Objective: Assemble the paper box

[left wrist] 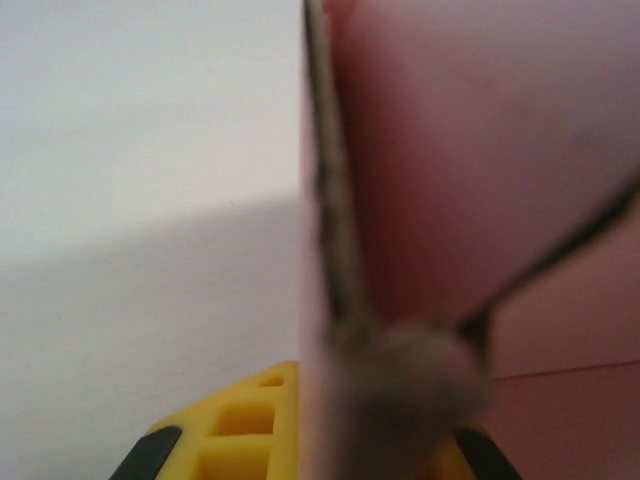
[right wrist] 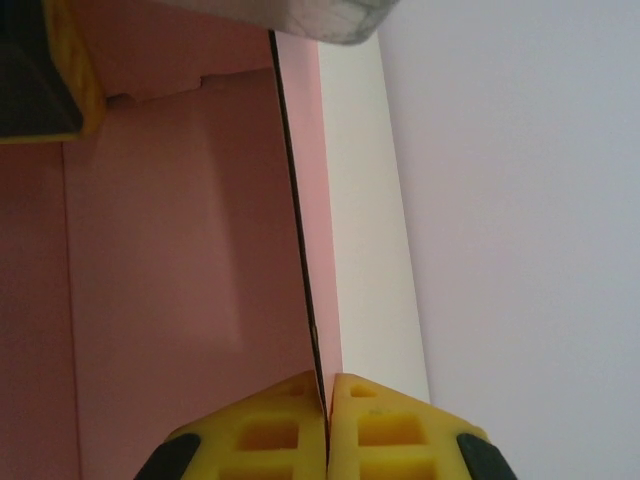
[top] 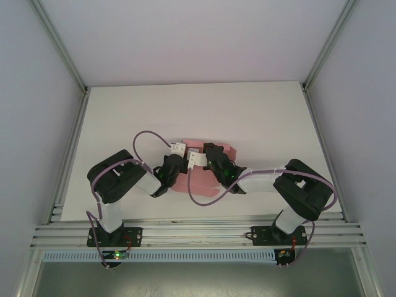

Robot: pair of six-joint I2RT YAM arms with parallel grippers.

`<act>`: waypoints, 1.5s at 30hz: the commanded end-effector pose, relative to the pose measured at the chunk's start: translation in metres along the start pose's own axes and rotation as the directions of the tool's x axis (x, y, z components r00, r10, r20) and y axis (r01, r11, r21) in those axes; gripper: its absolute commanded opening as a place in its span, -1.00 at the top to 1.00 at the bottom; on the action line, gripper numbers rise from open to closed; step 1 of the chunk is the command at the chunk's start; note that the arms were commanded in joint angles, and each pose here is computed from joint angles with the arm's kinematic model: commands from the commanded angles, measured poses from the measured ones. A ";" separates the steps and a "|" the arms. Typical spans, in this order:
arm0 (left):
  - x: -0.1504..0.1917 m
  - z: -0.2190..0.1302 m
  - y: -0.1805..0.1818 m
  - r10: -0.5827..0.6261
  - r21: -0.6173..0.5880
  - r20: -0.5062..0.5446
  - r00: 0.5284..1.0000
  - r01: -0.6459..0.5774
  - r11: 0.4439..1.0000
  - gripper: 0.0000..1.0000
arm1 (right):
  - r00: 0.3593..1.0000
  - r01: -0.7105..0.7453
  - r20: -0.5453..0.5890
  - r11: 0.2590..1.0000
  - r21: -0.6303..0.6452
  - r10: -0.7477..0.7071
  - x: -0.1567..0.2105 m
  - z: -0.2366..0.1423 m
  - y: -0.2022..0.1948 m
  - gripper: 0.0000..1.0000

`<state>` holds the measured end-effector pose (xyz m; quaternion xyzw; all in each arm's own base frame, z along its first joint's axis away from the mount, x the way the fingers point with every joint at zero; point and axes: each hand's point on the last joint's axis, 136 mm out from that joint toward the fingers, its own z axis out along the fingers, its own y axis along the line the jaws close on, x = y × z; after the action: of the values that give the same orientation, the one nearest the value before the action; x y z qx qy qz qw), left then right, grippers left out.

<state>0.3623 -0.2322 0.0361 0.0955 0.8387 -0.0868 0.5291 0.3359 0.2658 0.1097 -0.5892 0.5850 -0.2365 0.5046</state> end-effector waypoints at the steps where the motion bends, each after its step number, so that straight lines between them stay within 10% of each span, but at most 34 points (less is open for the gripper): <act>1: -0.006 -0.005 0.048 -0.053 -0.281 0.033 0.998 0.060 0.958 1.00 | 0.997 0.026 -0.065 0.993 -0.115 -0.034 0.021 -0.003 0.033 1.00; 9: 0.008 -0.006 0.051 -0.107 -0.282 0.017 0.994 0.107 0.953 1.00 | 0.997 0.016 -0.077 0.993 -0.121 -0.026 0.023 -0.002 0.034 1.00; 15: 0.003 -0.007 0.010 -0.083 -0.032 -0.013 0.996 0.083 0.996 0.04 | 0.996 0.012 -0.083 0.992 -0.124 -0.023 0.023 0.000 0.035 1.00; 38: 0.004 -0.027 0.007 -0.108 -0.003 -0.105 0.989 0.108 0.994 0.32 | 0.993 0.018 -0.117 0.994 -0.105 -0.031 0.028 0.002 0.031 1.00; 45: 0.016 -0.027 0.038 -0.044 -0.177 -0.130 0.991 0.021 0.984 0.49 | 0.993 0.017 -0.112 0.996 -0.086 -0.026 0.027 -0.001 0.024 1.00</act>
<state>0.3444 -0.2305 0.0636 0.0619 0.8526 -0.1272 0.5031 0.3356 0.2593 0.0991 -0.5904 0.6029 -0.2407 0.4796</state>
